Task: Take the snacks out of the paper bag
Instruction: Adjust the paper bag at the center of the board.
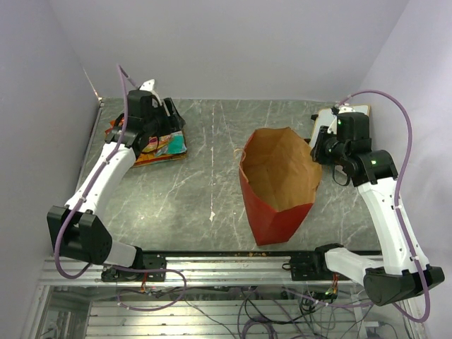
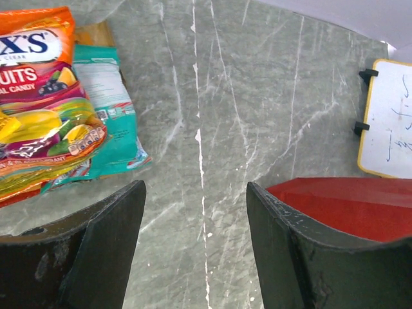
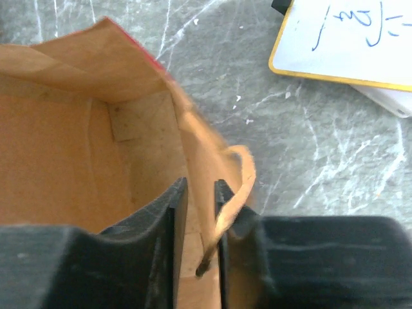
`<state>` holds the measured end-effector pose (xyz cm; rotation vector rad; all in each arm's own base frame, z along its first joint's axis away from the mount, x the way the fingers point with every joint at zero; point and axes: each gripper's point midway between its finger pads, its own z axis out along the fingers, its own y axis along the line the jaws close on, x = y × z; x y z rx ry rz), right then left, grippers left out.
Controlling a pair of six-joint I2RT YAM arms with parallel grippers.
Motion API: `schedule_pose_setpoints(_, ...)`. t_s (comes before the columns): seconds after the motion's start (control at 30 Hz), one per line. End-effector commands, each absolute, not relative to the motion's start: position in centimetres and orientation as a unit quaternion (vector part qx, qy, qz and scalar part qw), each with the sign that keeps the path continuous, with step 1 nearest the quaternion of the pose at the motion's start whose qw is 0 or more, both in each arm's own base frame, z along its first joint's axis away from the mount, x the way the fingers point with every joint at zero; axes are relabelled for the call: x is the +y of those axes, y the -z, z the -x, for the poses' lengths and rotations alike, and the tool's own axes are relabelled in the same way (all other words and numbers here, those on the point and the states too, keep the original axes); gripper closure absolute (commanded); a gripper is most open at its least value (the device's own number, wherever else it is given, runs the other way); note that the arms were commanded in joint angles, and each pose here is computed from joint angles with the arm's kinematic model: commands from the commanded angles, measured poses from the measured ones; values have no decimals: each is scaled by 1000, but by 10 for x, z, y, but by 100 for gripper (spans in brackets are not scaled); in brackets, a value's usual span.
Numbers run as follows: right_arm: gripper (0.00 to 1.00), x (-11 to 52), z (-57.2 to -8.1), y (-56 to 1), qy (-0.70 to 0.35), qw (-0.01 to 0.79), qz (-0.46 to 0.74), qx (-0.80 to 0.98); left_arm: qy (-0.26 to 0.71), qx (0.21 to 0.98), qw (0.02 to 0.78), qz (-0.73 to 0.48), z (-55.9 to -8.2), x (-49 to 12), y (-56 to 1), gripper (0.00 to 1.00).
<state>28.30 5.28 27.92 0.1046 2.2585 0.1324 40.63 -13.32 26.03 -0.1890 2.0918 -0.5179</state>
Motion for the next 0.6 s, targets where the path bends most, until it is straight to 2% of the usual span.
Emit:
schedule_pose_setpoints(0.0,69,51,-282,-296,-56,448,-41,892,250,838,481,55,-405,-153,-283,26)
schedule_pose_setpoints(0.3,26,60,-283,-320,-87,466,-42,880,286,837,463,56,-365,-173,-288,25)
schedule_pose_setpoints(0.57,5,58,-283,-354,-102,510,-76,851,297,837,459,32,-341,-182,-313,23)
